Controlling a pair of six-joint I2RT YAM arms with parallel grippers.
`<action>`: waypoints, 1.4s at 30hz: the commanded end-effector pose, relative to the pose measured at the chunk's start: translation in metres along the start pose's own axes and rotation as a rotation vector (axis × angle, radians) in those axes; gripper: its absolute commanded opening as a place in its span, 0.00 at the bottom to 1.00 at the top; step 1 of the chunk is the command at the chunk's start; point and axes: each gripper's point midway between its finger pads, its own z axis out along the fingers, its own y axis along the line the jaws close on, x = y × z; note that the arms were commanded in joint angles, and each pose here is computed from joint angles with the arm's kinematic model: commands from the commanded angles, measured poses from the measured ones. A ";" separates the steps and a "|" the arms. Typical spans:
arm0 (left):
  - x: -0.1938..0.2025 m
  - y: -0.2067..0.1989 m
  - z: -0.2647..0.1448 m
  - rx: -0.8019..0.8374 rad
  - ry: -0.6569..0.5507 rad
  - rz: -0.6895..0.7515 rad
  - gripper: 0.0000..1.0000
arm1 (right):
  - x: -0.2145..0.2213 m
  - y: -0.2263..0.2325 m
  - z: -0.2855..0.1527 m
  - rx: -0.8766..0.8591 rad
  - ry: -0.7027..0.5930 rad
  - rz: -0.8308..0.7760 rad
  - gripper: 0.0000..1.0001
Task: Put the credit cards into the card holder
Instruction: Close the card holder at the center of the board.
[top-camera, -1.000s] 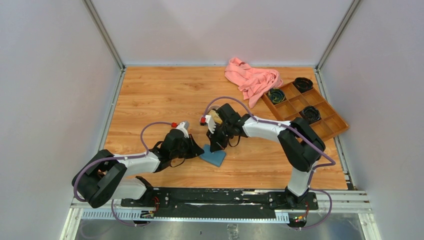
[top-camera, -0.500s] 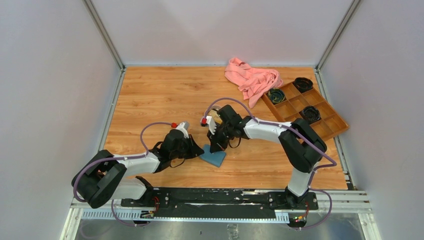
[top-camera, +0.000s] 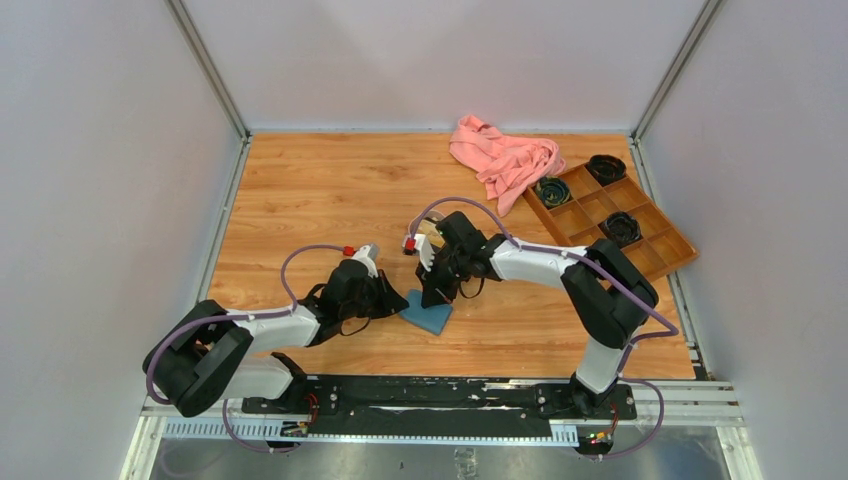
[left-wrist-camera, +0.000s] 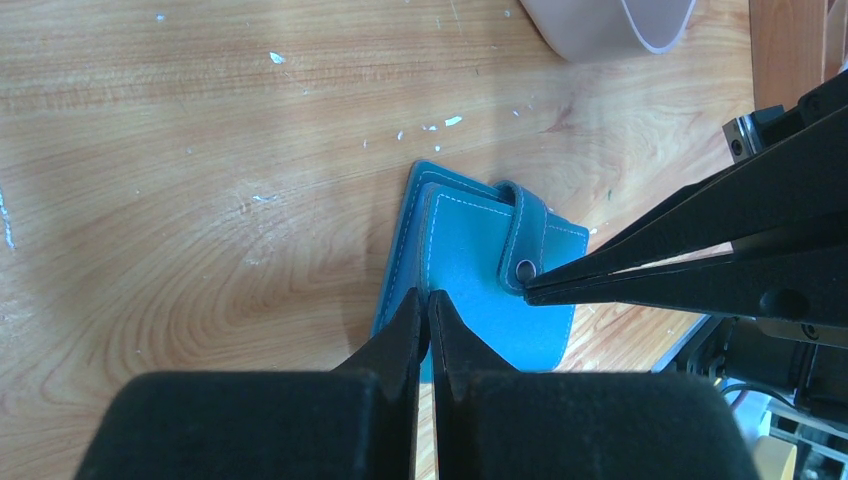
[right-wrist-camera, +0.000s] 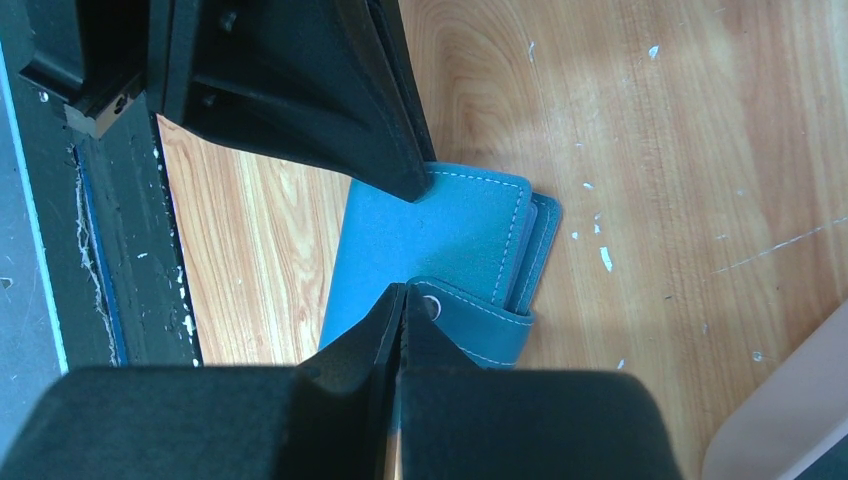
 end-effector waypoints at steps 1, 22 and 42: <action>0.010 0.019 -0.003 -0.068 0.014 0.003 0.00 | 0.024 0.013 0.007 -0.042 0.068 0.061 0.00; 0.009 0.019 -0.005 -0.067 0.002 0.001 0.00 | 0.051 -0.004 0.007 -0.084 0.037 0.298 0.00; 0.004 0.013 -0.004 -0.055 -0.007 0.004 0.00 | 0.034 -0.002 -0.009 -0.227 -0.058 0.318 0.26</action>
